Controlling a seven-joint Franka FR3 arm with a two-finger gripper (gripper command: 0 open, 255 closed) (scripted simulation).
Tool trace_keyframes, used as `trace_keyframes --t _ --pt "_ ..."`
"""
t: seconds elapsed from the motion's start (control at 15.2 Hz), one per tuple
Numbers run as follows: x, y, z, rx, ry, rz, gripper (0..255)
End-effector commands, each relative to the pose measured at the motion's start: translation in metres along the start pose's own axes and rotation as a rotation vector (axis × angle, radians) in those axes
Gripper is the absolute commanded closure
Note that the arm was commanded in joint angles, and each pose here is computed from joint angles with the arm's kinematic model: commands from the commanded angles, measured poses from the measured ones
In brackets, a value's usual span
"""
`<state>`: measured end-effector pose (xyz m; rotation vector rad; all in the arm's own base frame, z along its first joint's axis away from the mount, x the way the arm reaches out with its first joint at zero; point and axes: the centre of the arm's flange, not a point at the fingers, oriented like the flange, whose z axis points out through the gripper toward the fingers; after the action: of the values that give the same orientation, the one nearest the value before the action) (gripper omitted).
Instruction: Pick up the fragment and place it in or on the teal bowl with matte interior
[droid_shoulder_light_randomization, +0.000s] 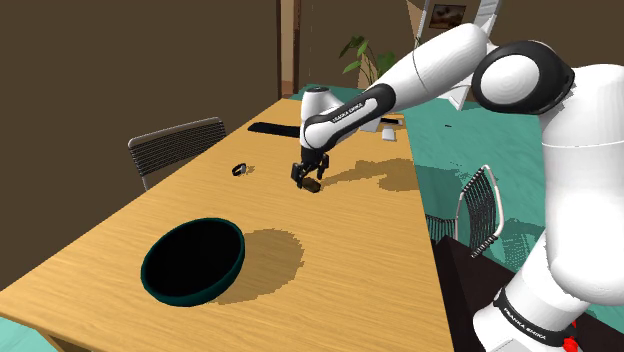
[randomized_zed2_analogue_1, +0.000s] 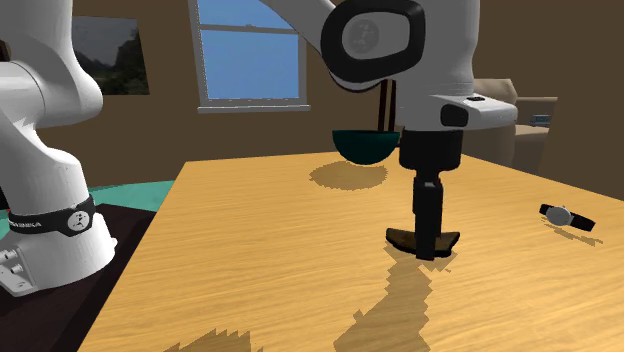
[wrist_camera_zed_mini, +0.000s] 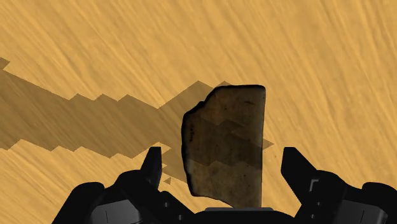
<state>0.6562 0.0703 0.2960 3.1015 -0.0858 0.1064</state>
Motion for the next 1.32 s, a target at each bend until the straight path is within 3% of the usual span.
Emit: trace_keyframes --t 0.0,0.4,0.46,1.06,1.25 --pt "0.001 0.0 0.002 0.0 0.0 0.0 0" --pt "0.001 0.0 0.002 0.0 0.0 0.0 0" --pt "0.001 0.0 0.002 0.0 0.0 0.0 255" --pt "0.001 0.0 0.002 0.0 0.0 0.0 255" --pt "0.002 0.001 -0.014 0.0 0.0 0.0 255"
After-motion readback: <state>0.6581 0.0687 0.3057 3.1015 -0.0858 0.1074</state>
